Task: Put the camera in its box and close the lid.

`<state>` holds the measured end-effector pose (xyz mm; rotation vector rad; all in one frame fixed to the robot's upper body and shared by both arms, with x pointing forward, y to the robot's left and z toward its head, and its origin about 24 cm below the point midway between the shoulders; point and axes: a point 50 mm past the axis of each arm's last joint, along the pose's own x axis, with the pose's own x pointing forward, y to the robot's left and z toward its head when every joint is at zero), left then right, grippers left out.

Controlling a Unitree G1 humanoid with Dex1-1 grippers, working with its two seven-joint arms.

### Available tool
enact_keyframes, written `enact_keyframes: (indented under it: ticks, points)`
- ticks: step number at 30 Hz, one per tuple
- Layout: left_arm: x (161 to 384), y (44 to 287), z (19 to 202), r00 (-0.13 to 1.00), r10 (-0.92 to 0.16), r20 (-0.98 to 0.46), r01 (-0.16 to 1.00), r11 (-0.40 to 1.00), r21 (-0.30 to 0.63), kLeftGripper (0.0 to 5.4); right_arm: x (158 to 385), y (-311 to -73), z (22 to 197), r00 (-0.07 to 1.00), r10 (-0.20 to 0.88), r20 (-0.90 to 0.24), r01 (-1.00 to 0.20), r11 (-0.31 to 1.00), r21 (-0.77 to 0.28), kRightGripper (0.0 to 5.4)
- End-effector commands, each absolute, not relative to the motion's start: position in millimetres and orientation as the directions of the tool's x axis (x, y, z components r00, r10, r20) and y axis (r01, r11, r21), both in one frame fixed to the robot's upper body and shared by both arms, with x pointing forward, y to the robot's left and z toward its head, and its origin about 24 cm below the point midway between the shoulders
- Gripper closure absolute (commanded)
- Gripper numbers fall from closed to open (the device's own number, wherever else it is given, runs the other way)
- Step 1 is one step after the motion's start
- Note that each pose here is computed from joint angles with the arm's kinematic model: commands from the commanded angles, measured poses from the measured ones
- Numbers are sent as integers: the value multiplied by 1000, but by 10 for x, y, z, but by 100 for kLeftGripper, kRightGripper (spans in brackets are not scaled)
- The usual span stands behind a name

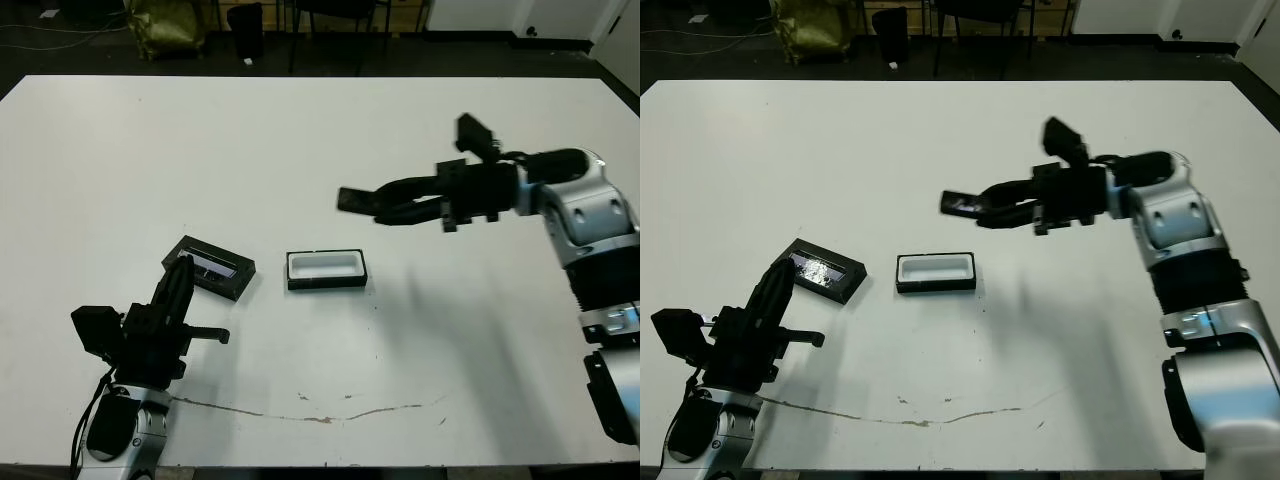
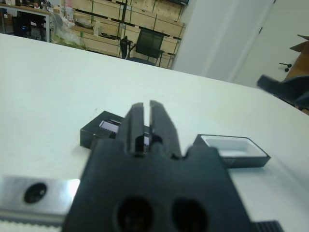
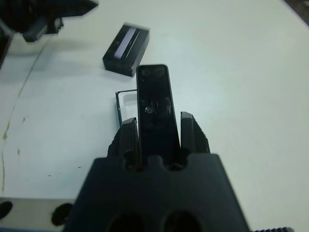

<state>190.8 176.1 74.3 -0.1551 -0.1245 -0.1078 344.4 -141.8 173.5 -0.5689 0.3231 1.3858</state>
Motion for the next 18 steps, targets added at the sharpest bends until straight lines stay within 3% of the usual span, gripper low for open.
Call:
enact_keyframes:
  ticks: [1, 9, 18]
  points:
    - [1873, 1771, 669, 992, -82, 98, 95, 986, -140, 540, 3445, -1289, 1682, 134, 799, -586, -983, 30, -183, 481]
    - [1854, 1775, 666, 994, -66, 88, 78, 987, -139, 540, 3481, -1096, 1688, 94, 733, -674, -985, -31, -171, 481]
    - [1861, 1783, 657, 991, -84, 101, 98, 985, -143, 540, 3483, -1017, 1647, 78, 717, -693, -982, -64, -176, 481]
